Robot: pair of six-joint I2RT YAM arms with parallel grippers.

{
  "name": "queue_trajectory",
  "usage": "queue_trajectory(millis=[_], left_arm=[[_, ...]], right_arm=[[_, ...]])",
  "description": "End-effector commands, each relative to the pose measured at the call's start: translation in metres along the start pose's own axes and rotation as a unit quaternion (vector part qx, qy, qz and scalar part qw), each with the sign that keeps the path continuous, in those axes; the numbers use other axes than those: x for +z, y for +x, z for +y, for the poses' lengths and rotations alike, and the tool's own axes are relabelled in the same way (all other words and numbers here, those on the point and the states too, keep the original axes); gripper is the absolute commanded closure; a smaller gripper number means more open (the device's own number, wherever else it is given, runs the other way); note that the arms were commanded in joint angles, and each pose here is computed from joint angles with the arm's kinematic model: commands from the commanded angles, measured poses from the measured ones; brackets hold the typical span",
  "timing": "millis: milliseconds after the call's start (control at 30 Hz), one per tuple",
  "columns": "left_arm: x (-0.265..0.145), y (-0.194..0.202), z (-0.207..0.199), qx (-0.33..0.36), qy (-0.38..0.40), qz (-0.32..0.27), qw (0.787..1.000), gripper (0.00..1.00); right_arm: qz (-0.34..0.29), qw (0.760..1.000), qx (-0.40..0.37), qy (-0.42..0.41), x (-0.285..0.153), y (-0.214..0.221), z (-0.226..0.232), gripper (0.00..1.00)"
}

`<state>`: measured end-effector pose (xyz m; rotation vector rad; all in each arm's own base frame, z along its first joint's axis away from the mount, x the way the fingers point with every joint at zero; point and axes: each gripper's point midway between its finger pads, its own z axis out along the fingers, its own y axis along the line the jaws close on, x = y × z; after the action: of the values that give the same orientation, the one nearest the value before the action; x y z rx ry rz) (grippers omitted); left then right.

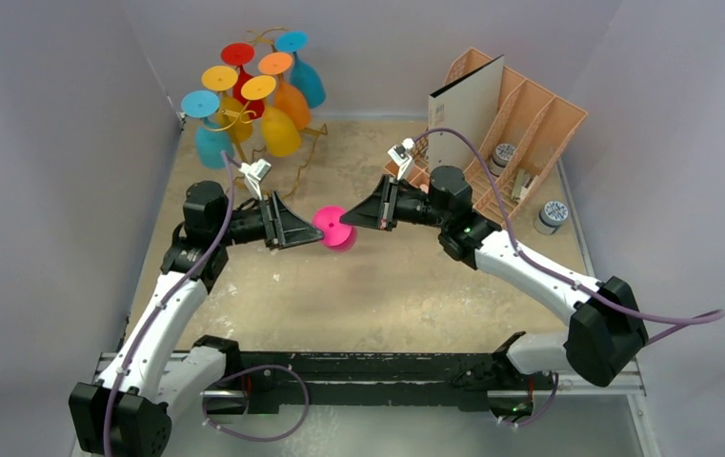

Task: Take the wine glass off the wine glass rack
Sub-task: Place the wine glass at the center of the board.

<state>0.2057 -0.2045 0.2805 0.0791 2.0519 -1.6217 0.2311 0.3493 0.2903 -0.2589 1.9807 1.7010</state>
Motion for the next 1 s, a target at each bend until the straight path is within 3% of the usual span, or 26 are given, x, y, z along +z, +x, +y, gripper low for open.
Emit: queue_trajectory(millis=[0, 367, 600, 800, 967], left_arm=[[0.006, 0.000, -0.014, 0.011, 0.013, -0.001, 1.000, 0.59], [0.016, 0.004, -0.014, 0.000, 0.022, -0.006, 1.000, 0.75], [0.020, 0.004, -0.024, 0.012, 0.048, 0.003, 0.999, 0.77], [0.020, 0.005, -0.024, 0.014, 0.046, 0.005, 0.999, 0.89], [0.020, 0.004, -0.024, 0.017, 0.046, 0.005, 0.999, 0.89]], right_arm=[[-0.016, 0.999, -0.036, -0.019, -0.005, -0.006, 0.016, 1.00], [-0.019, 0.999, -0.036, -0.020, -0.007, -0.005, 0.016, 1.00], [-0.026, 0.999, -0.028, -0.025, -0.006, -0.006, 0.015, 1.00], [-0.026, 0.999, -0.028, -0.026, -0.005, -0.006, 0.016, 1.00], [-0.027, 0.999, -0.030, -0.025, -0.006, -0.006, 0.016, 1.00]])
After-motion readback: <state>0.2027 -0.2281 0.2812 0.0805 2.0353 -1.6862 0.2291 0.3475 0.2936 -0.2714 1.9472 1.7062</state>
